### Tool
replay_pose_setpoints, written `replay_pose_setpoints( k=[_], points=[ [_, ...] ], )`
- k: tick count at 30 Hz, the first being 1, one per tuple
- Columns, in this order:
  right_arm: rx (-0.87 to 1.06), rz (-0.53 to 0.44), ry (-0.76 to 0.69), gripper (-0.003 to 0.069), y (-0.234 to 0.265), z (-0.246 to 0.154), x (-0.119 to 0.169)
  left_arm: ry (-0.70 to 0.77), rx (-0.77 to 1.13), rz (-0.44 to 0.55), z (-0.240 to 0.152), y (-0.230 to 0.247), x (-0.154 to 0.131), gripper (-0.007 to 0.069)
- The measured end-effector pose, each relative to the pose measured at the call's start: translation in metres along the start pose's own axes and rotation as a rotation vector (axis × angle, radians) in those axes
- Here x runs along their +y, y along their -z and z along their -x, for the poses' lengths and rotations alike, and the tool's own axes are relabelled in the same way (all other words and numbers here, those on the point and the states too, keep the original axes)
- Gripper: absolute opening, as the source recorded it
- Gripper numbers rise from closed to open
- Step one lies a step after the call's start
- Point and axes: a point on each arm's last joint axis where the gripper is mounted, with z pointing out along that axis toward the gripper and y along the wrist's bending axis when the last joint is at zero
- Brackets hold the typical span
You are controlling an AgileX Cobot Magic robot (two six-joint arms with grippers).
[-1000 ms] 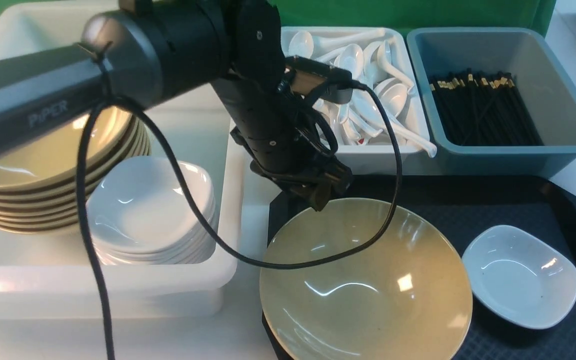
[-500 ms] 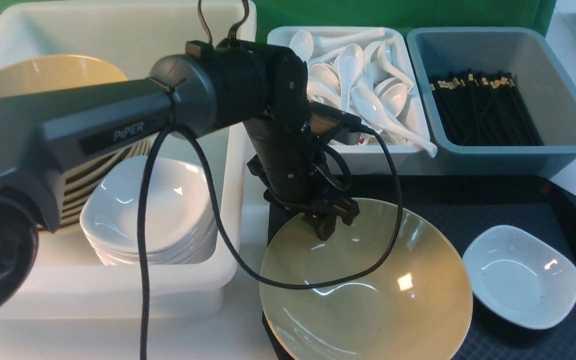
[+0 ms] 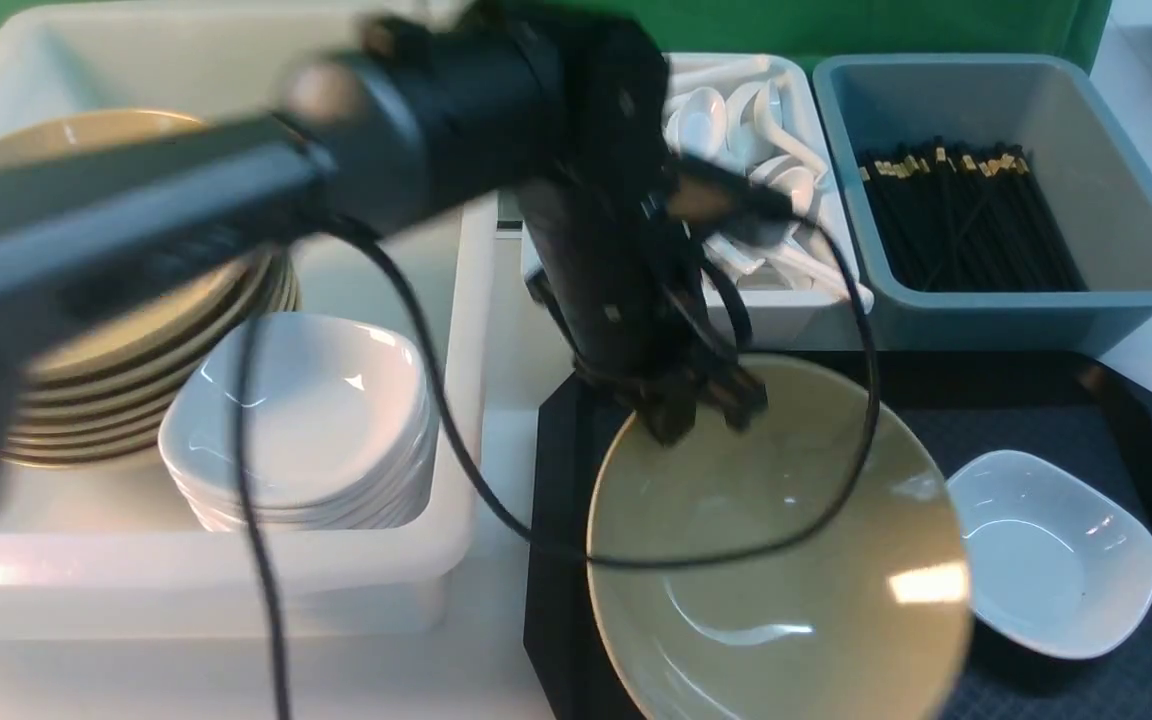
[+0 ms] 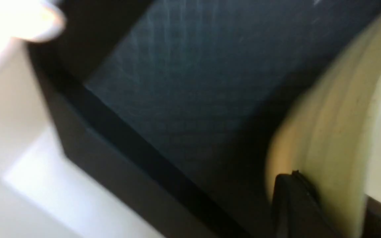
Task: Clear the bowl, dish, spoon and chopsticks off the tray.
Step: Use the left arm to put the noodle bowl into the large storage box on the left
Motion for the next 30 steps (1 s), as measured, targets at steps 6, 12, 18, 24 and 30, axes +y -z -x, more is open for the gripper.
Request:
replay_pose_setpoints(
  k=[6,12,18,24,30],
  points=[
    [-0.056,0.059,0.044,0.0250,0.007,0.007,0.005,0.192,-0.256,-0.005,-0.032,0.120,0.049,0.0006],
    [-0.211,0.184,0.119,0.0038,0.018,0.027,0.016,0.490,-0.456,0.140,-0.107,0.215,0.113,0.0006],
    [-0.261,0.195,0.139,0.0034,0.014,0.036,0.017,0.826,-0.535,0.301,-0.185,0.247,0.164,0.0006],
    [-0.243,0.197,0.162,0.0034,0.005,0.040,0.016,1.076,-0.578,0.356,-0.235,0.220,0.205,0.0006],
    [-0.219,0.202,0.177,0.0034,-0.004,0.044,0.016,1.174,-0.566,0.347,-0.251,0.172,0.230,0.0023]
  ],
)
